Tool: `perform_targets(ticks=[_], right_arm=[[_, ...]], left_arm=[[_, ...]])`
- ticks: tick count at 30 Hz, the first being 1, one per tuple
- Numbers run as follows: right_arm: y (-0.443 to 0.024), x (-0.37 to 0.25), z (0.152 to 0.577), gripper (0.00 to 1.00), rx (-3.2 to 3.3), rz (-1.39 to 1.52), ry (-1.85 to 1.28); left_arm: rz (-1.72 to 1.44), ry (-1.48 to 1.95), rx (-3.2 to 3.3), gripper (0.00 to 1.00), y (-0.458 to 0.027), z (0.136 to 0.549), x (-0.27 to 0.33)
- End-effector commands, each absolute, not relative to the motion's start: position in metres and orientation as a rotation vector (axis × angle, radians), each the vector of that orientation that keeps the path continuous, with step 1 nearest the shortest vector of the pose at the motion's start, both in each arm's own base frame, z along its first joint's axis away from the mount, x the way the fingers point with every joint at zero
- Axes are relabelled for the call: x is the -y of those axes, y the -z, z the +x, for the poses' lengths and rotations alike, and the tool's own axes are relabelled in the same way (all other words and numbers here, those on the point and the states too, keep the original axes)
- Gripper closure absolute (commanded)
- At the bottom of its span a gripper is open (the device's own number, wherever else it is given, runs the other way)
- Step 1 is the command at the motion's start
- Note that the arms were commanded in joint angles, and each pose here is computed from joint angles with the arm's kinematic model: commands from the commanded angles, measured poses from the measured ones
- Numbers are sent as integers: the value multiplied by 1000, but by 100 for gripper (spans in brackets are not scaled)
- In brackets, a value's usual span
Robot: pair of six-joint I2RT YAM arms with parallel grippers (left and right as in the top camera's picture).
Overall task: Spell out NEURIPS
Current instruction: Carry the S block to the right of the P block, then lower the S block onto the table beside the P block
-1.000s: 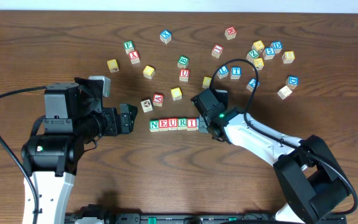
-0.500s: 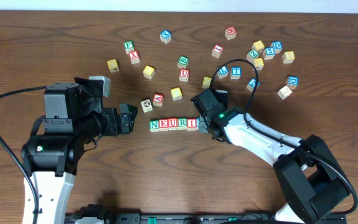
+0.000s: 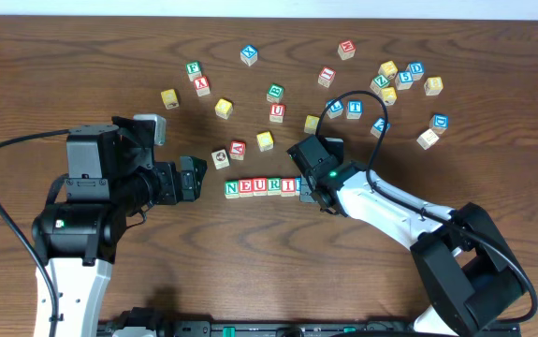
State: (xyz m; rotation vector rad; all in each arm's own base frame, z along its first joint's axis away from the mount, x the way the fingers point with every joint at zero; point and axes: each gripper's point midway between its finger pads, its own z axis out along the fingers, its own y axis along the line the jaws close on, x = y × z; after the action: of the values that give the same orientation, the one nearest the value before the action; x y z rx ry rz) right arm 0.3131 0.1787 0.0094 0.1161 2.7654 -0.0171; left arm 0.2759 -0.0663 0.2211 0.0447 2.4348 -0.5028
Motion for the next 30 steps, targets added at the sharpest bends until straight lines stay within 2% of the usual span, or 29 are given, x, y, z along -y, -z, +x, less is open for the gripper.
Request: perform_targets(ticks=[1,3,5,6,30], right_arm=[[-5,-175,313,73,-2768,117,45],[-5,-175,313,71,-2766,117,43],[-5,-176,314,62,-2764,118,41],[-5,-176,314,62,-2763,118,40],[-17,-161,346,59,-2648,167,69]], left_arm=[[59,504,-2411,2,-229,277,66],[58,504,-2412,2,-229,277,66],[58,504,-2411,2,-229,277,66],[59,504,-2411,2,-229,277,66],[58,504,-2412,2,-229,277,66]])
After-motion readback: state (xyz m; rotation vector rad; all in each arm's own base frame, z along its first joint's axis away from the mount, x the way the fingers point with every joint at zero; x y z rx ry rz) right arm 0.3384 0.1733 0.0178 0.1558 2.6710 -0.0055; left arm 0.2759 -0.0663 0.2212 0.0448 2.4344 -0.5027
